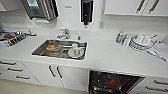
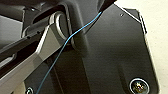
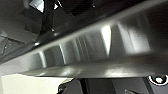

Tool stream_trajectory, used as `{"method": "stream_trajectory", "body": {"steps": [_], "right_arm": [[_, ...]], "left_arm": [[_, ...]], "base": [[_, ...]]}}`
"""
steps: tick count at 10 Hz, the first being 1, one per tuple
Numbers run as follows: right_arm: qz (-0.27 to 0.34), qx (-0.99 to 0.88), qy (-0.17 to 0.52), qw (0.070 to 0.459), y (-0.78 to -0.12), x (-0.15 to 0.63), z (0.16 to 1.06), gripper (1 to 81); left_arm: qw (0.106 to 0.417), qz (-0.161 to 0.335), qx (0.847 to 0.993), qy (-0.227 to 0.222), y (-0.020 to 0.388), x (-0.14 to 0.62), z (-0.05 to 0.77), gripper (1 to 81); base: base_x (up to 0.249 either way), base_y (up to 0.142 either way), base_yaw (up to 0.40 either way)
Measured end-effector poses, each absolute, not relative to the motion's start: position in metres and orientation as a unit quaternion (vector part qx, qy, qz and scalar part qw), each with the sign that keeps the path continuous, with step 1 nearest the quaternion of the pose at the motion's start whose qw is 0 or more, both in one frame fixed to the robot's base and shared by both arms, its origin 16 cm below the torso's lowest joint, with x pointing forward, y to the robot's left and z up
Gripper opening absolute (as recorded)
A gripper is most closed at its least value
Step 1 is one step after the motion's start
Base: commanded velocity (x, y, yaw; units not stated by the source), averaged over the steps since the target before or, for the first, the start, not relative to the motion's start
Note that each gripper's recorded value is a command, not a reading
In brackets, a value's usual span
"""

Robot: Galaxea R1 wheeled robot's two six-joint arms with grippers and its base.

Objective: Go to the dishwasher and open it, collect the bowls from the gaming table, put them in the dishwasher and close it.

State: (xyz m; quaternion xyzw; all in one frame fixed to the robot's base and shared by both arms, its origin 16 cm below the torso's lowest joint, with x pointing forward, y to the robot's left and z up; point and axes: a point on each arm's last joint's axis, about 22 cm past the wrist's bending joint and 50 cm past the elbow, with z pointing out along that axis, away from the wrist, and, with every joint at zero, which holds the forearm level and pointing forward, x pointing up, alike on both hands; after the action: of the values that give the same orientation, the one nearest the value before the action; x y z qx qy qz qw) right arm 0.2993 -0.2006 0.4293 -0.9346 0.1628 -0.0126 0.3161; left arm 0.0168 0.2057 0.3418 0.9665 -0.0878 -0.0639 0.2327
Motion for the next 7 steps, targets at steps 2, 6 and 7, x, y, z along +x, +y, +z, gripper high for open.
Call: {"method": "stream_trajectory", "body": {"steps": [2,6,7], "right_arm": [[-0.036,-0.927,0.157,0.339,-0.201,0.342,0.462,81.1],[-0.101,-0.909,0.146,0.378,-0.203,0.438,0.523,81.1],[-0.094,-0.909,0.15,0.376,-0.204,0.43,0.52,81.1]], "left_arm": [[0.233,-0.064,0.966,-0.088,0.205,0.016,0.342,81.1],[0.232,-0.065,0.967,-0.085,0.206,0.017,0.342,81.1],[0.231,-0.065,0.967,-0.085,0.207,0.017,0.341,81.1]], "base": [[0.0,0.0,0.0],[0.0,0.0,0.0],[0.0,0.0,0.0]]}}
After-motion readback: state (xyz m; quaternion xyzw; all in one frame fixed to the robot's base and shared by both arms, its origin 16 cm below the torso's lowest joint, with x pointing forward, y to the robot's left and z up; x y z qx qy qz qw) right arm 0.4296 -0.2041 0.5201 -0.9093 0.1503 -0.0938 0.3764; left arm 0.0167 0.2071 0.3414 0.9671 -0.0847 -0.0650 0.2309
